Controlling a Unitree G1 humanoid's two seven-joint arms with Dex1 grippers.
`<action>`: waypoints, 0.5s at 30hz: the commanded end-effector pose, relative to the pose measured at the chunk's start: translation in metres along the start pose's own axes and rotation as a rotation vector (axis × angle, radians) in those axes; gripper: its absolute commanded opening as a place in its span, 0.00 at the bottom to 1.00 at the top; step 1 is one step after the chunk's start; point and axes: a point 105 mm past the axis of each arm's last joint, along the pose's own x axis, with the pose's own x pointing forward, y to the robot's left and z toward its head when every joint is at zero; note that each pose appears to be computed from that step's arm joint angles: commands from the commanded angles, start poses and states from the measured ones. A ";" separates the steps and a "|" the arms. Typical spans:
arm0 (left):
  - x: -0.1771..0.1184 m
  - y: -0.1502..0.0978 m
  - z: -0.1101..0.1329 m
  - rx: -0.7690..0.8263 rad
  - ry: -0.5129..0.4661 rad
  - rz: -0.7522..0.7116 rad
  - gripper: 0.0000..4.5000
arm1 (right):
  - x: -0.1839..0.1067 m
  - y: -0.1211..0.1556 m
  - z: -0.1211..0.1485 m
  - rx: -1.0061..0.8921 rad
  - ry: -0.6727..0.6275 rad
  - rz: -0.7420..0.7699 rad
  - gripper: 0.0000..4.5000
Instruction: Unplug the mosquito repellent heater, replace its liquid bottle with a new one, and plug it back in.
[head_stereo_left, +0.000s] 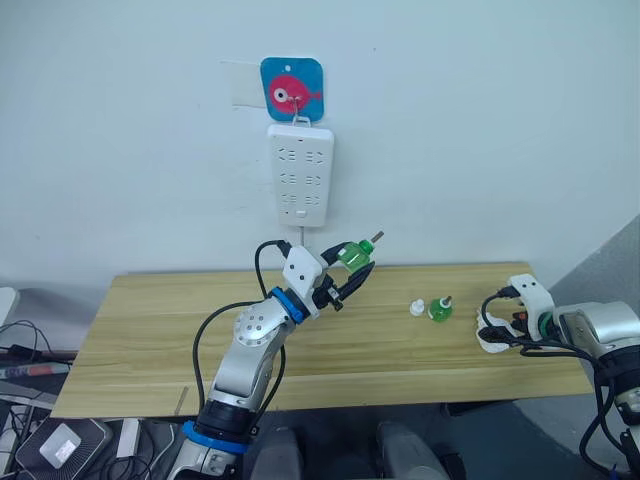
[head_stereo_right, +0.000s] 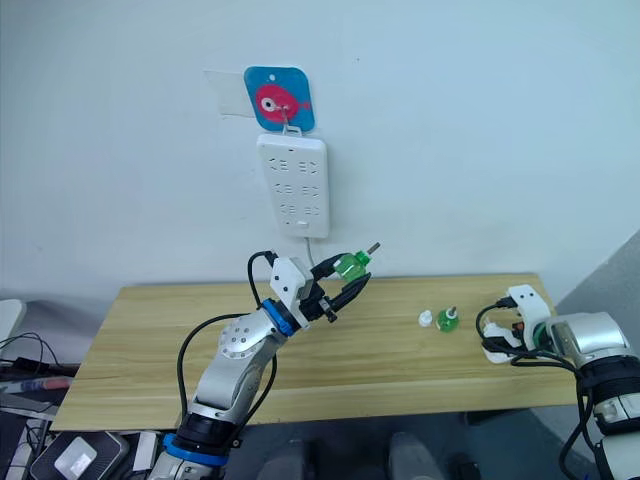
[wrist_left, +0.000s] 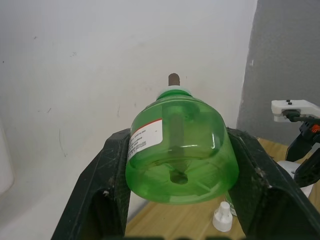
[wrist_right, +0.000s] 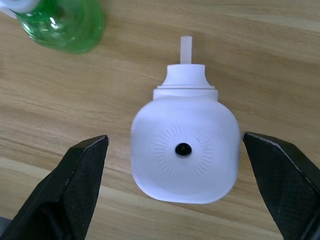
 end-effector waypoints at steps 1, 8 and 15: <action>0.001 -0.003 0.015 0.021 -0.052 -0.005 0.50 | -0.003 -0.003 0.002 -0.006 -0.002 -0.008 0.99; 0.000 -0.006 0.013 0.016 -0.047 -0.008 0.50 | 0.007 -0.003 0.002 -0.011 0.010 -0.015 0.99; 0.000 -0.007 0.015 0.019 -0.046 -0.014 0.50 | 0.015 -0.001 0.005 0.016 0.010 -0.010 0.99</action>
